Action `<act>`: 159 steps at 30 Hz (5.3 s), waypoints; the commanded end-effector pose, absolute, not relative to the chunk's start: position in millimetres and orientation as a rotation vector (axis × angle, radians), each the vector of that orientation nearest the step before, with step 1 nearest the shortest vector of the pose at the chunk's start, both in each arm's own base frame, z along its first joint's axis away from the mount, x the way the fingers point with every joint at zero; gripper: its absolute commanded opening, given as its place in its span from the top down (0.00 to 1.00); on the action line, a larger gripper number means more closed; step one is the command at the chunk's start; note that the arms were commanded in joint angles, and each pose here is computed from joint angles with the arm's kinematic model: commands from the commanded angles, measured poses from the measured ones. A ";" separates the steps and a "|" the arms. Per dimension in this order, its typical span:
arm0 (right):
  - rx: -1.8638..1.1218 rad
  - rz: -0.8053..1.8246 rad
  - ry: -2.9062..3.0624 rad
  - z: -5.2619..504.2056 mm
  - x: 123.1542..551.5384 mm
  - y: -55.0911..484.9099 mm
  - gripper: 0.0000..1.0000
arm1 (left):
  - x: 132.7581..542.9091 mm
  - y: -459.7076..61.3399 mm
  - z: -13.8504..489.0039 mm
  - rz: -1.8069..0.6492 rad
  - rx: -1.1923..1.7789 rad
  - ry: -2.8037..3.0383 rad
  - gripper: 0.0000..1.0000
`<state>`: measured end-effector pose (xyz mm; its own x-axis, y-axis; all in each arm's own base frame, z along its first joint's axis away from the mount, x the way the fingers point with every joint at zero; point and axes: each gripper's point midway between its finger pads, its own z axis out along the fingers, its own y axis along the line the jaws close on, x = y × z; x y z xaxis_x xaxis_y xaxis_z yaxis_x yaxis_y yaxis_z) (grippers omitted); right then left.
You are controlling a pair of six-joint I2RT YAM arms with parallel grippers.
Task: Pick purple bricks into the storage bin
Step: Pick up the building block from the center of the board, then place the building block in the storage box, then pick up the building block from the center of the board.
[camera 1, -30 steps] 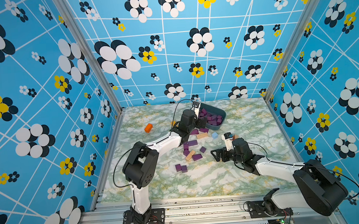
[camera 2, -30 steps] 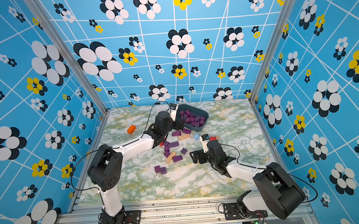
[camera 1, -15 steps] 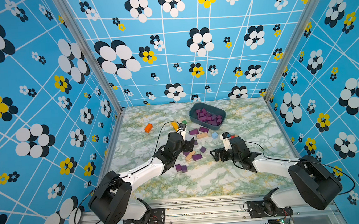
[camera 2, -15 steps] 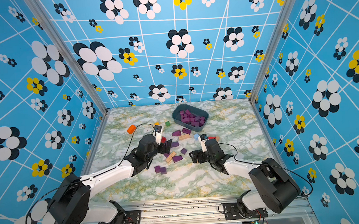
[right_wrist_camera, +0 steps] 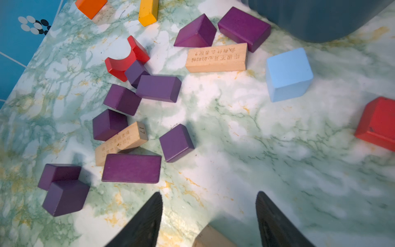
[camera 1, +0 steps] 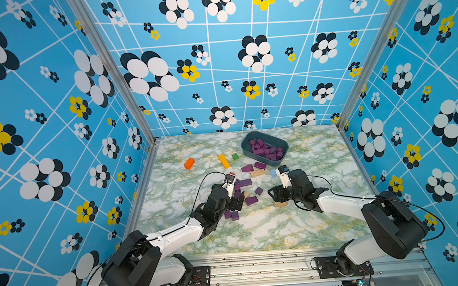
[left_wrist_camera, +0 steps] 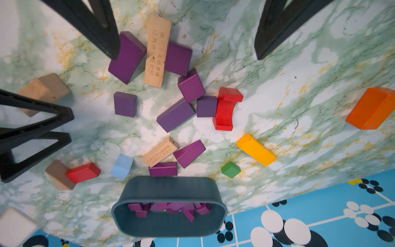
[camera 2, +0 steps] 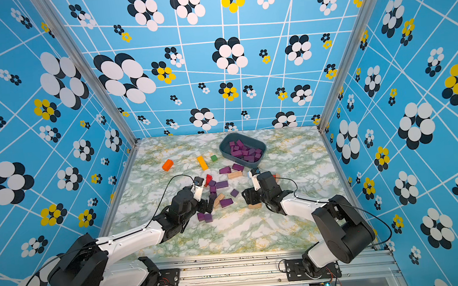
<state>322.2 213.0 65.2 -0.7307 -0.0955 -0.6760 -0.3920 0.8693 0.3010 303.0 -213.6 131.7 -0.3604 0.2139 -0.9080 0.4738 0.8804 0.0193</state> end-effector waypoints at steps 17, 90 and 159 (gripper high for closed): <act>-0.490 0.448 2.416 55.9 349.7 249.6 0.36 | 264.5 -236.0 131.2 -0.564 0.612 1.800 0.01; -0.396 0.588 2.357 84.7 382.9 272.2 0.71 | 285.3 -206.0 119.7 -0.328 0.508 1.882 0.00; -0.104 0.867 2.175 172.8 277.3 176.7 0.29 | 312.7 -233.8 60.2 -0.378 0.616 2.213 0.56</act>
<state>277.0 176.1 170.6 -0.7011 0.1800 -0.6899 -0.3350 0.7711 0.5415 307.5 -231.0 59.2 -0.5606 0.3021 -0.7710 0.5362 0.8420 -0.0600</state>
